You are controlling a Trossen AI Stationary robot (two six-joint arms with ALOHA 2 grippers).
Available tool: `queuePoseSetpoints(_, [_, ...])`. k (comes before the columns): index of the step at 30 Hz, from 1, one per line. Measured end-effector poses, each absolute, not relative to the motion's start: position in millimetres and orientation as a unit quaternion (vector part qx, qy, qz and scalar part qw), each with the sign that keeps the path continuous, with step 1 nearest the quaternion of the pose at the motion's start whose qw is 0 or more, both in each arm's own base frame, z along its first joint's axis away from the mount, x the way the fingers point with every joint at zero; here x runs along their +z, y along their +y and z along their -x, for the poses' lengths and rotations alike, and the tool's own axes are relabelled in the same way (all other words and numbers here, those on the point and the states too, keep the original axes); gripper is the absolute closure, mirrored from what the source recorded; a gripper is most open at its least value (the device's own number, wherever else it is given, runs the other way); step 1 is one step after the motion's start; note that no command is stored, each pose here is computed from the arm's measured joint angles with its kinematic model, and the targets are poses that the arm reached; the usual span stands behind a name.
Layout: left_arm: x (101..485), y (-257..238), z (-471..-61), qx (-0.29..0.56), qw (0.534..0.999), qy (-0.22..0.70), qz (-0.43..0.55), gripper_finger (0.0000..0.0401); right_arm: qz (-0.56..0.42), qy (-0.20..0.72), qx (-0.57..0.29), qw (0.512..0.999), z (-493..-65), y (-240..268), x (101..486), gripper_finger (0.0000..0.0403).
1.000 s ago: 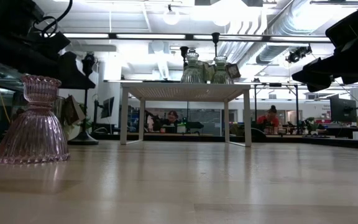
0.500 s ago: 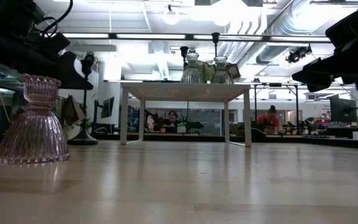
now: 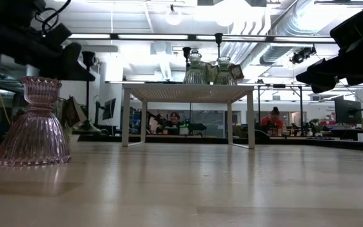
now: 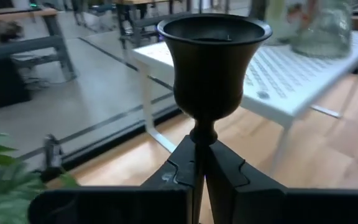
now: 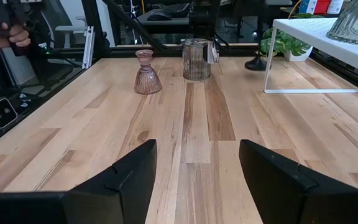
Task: Pick & Place candle stick holders
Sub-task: Put the black candle holder on the shelf
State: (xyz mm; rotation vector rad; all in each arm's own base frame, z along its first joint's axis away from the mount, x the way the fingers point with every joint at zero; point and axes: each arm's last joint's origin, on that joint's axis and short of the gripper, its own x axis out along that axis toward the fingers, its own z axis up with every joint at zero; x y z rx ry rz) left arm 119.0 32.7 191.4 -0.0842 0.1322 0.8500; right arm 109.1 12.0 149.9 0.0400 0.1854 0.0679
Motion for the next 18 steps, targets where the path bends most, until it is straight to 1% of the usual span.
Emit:
queuePoseSetpoints(4, [210, 34, -118, 0.436, 0.897, 0.065, 0.035, 0.0393, -0.02, 0.093, 0.034, 0.995, -109, 12, 150, 0.0182])
queuePoseSetpoints(12, [259, 36, -115, 0.498, 0.864, 0.07, 0.02, 0.0393, -0.02, 0.093, 0.034, 0.995, -109, 12, 150, 0.0182])
queuePoseSetpoints(18, [298, 39, -127, 0.524, 0.848, 0.075, -0.002, 0.0393, -0.02, 0.093, 0.034, 0.995, -109, 12, 150, 0.0182])
